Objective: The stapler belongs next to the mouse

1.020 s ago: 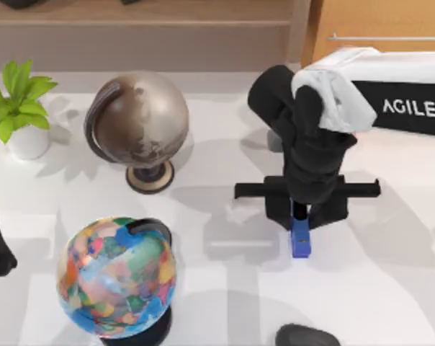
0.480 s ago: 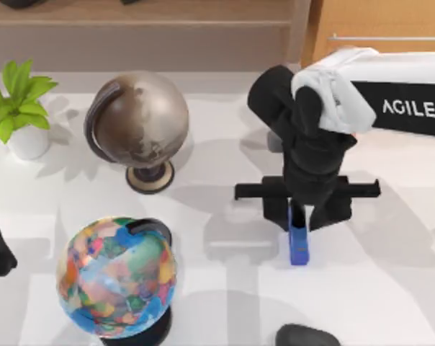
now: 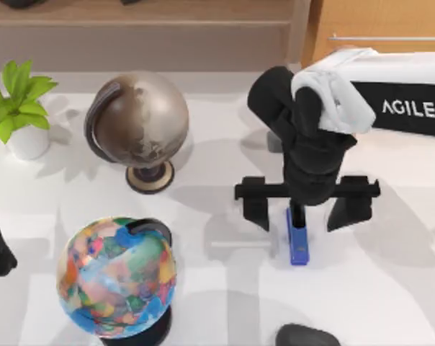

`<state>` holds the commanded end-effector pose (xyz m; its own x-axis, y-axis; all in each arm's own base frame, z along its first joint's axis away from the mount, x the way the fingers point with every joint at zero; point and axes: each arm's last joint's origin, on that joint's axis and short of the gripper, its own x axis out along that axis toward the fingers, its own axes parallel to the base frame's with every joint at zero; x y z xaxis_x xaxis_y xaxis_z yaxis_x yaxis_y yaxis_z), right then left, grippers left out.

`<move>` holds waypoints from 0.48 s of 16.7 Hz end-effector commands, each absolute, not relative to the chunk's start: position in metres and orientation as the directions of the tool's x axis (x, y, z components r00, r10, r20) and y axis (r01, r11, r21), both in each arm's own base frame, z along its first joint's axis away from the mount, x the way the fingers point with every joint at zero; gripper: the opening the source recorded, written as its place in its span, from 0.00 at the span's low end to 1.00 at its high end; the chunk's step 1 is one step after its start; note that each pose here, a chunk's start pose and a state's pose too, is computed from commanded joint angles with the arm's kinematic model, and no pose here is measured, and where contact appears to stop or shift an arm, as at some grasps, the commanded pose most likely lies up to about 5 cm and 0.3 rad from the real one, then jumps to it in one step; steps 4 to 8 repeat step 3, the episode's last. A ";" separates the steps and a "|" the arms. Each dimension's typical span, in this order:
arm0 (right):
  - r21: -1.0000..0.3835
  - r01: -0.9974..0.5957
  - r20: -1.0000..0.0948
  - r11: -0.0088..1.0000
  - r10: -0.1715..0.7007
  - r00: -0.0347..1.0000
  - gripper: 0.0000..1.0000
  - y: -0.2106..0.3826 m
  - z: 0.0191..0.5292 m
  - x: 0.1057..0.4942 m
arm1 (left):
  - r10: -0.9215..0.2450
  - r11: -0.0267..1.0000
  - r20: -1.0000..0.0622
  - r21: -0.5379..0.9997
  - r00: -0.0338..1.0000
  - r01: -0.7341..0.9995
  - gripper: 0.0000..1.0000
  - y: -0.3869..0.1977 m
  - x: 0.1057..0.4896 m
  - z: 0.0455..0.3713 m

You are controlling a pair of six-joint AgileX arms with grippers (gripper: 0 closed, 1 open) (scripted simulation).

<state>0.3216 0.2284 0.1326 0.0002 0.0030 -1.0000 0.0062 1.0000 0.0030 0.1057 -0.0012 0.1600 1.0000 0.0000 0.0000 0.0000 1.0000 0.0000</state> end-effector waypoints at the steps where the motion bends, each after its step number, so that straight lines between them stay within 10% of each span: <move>1: 0.003 0.006 -1.000 1.000 0.003 0.000 1.00 0.228 0.133 0.322 | 0.000 1.000 0.000 0.000 1.000 0.000 1.00 -0.001 0.106 0.160; 8: 0.003 0.006 -1.000 1.000 0.003 0.000 1.00 0.228 0.133 0.322 | 0.000 1.000 0.000 0.000 1.000 0.000 1.00 -0.001 0.106 0.160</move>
